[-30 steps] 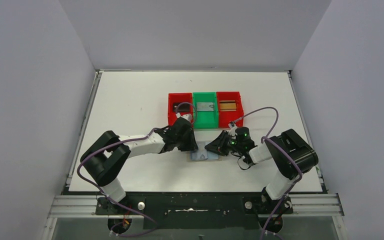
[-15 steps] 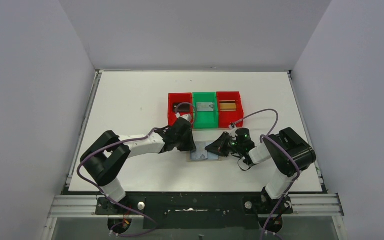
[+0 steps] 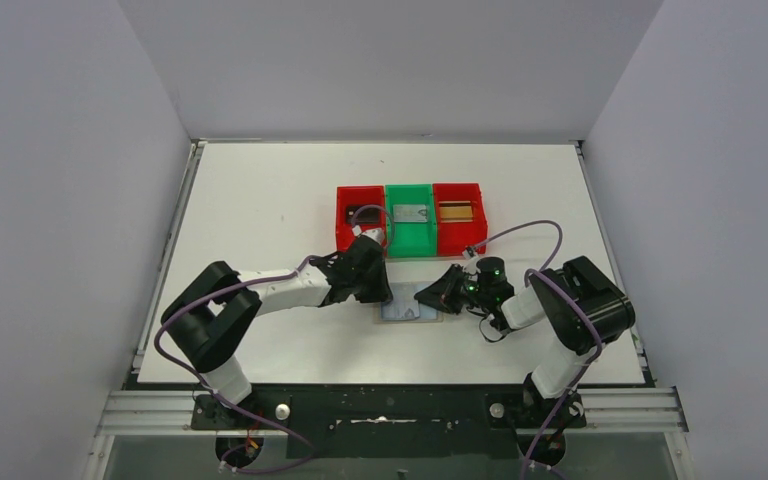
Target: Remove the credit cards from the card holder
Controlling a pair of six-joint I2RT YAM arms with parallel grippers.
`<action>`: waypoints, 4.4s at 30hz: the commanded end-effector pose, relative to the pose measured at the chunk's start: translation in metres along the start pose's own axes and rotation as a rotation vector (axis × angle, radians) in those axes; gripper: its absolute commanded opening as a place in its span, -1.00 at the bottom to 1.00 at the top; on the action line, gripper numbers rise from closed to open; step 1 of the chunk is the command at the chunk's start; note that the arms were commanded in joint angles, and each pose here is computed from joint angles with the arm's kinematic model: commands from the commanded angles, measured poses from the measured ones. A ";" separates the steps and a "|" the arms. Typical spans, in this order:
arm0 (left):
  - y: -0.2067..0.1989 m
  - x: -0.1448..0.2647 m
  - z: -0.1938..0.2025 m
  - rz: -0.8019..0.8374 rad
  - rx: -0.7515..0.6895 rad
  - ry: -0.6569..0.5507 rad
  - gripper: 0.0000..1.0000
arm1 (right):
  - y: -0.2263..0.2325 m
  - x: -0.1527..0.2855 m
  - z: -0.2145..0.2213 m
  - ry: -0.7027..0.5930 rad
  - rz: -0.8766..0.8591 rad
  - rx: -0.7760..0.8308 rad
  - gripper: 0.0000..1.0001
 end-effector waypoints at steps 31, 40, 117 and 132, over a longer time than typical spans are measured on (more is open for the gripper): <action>0.017 -0.007 0.021 -0.124 -0.033 0.097 -0.58 | 0.008 0.002 -0.007 -0.055 0.019 0.071 -0.85; 0.016 -0.012 0.022 -0.176 -0.061 0.092 -0.60 | 0.011 0.005 -0.009 -0.072 0.029 0.071 -0.84; 0.011 -0.016 0.025 -0.255 -0.133 0.092 -0.90 | 0.015 0.002 -0.002 -0.036 -0.040 0.052 -0.63; 0.010 -0.017 0.024 -0.261 -0.136 0.091 -0.91 | 0.014 0.012 -0.002 -0.045 -0.027 0.050 -0.79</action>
Point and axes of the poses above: each gripper's point midway between its finger pads, its own x axis back along the fingers, its own y axis along the line the jaws close on, z = x × y, the point moved 10 cm from there along x, back along the fingers, and after that the axes turned 1 degree about x, right-handed, at the moved point
